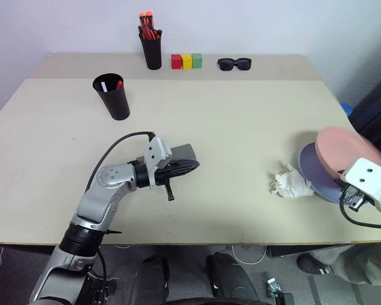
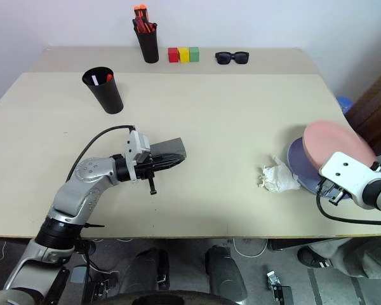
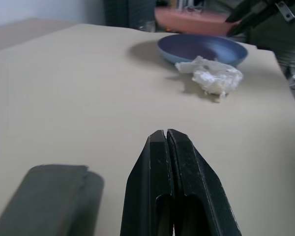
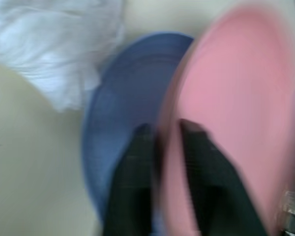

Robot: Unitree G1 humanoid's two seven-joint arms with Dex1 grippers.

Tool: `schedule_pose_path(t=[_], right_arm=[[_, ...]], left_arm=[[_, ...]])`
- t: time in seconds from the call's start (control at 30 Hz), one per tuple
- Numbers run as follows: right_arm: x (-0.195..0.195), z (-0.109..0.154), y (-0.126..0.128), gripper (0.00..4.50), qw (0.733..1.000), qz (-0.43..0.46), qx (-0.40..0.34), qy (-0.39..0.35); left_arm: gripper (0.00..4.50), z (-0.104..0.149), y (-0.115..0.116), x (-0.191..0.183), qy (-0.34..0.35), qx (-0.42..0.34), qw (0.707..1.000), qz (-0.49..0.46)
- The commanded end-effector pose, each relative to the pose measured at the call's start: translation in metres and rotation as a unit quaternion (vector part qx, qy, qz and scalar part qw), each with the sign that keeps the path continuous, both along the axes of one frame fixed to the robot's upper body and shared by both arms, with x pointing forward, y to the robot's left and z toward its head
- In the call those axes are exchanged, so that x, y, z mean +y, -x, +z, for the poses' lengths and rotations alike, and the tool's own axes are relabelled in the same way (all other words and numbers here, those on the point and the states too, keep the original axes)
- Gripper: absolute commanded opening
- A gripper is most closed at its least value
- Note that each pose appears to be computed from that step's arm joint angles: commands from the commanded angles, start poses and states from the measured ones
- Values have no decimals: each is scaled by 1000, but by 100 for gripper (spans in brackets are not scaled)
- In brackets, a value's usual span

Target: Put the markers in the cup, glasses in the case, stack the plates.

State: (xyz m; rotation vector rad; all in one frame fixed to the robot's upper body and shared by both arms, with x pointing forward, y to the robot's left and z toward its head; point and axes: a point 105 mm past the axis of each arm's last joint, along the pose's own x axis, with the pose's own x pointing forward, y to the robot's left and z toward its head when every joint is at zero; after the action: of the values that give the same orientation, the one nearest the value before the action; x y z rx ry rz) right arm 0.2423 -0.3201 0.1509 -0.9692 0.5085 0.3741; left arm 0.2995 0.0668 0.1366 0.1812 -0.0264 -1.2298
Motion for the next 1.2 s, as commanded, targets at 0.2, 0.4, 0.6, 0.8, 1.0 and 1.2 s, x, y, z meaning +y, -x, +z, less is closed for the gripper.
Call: schedule_pose_path(t=[0.2,0.4,0.6,0.8,1.0,1.2], right_arm=[[25,16,1,339,998,44,-23,-26],[73,-15,8,339,989,117,26,-85],[69,-39,0,339,994,105,19,-39],[66,-43,-4,166,995,98,5,-35],[64,-27,-10,5,994,90,-34,-44],[48,14,-28,5,988,41,-130,-70]], left_arm=[[0,6,3,-1,4,-17,1000,-8],[0,5,10,2,6,-8,1000,-7],[0,5,24,0,5,8,999,-31],[0,3,33,-2,-2,25,998,-57],[0,2,31,-4,-6,29,998,-57],[0,0,32,-6,-8,33,998,-60]])
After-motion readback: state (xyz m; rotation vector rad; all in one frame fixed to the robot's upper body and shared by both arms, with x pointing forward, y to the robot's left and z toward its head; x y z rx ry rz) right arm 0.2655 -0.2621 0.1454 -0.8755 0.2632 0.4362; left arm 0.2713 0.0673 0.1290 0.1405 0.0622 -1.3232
